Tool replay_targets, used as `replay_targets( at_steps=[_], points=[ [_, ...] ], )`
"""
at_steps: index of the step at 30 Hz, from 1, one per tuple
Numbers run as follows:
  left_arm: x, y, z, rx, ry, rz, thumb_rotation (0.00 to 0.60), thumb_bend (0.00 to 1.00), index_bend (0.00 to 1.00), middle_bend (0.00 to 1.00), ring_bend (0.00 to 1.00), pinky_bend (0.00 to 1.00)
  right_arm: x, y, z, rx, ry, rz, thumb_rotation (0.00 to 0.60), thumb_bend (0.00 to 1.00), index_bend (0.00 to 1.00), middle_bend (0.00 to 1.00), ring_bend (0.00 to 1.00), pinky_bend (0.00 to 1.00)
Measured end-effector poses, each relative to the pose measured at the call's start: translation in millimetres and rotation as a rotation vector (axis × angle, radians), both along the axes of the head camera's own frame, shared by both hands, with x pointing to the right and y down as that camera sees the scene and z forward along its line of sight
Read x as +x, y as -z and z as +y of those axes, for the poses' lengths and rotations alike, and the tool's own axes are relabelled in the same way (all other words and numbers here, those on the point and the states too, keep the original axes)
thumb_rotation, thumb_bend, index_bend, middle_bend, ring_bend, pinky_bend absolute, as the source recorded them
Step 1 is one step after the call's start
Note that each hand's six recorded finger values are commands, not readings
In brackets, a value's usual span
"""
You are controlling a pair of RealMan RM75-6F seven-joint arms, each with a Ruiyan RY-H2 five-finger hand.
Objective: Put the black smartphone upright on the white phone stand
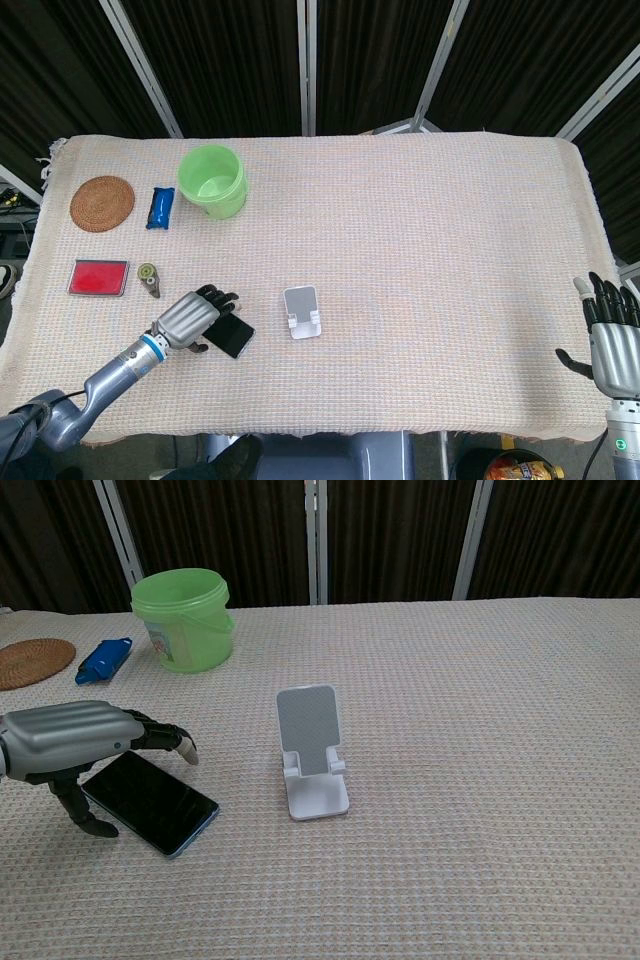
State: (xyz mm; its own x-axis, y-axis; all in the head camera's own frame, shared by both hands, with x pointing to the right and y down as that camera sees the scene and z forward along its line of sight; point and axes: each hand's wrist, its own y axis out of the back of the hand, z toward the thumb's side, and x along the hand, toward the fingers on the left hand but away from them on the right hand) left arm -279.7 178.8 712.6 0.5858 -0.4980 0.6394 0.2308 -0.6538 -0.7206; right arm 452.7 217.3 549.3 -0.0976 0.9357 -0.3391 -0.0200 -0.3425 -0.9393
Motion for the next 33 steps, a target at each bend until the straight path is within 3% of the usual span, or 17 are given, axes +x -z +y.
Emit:
replay_targets(
  at_steps=[6, 9, 14, 25, 33],
  points=[
    [4.0, -7.3, 2.6, -0.004, -0.004, 0.001, 0.6, 0.0, 0.22, 0.15, 0.21, 0.19, -1.9, -2.0, -0.6, -0.005, 0.005, 0.0, 0.6, 0.0, 0.0, 0.0, 0.0, 0.0],
    [5.7, -9.6, 3.7, 0.0, -0.006, 0.002, 0.6, 0.0, 0.26, 0.23, 0.28, 0.23, -2.0, -2.4, -0.9, -0.006, 0.004, -0.002, 0.6, 0.0, 0.0, 0.0, 0.0, 0.0],
    [5.9, -9.4, 2.9, 0.02, -0.01, 0.003, 0.6, 0.0, 0.43, 0.41, 0.43, 0.36, -1.5, -2.2, -1.2, -0.006, 0.002, -0.005, 0.6, 0.0, 0.0, 0.0, 0.0, 0.0],
    [4.2, 1.1, -4.0, 0.069, -0.011, 0.012, 0.6, 0.0, 0.48, 0.44, 0.46, 0.39, -0.7, -1.1, -1.0, -0.007, -0.003, -0.012, 0.6, 0.0, 0.0, 0.0, 0.0, 0.0],
    [12.7, 42.9, -28.8, 0.253, -0.071, 0.077, 0.6, 0.0, 0.51, 0.46, 0.47, 0.42, 0.1, 2.9, -1.5, 0.001, -0.008, -0.027, 0.6, 0.0, 0.0, 0.0, 0.0, 0.0]
  ],
)
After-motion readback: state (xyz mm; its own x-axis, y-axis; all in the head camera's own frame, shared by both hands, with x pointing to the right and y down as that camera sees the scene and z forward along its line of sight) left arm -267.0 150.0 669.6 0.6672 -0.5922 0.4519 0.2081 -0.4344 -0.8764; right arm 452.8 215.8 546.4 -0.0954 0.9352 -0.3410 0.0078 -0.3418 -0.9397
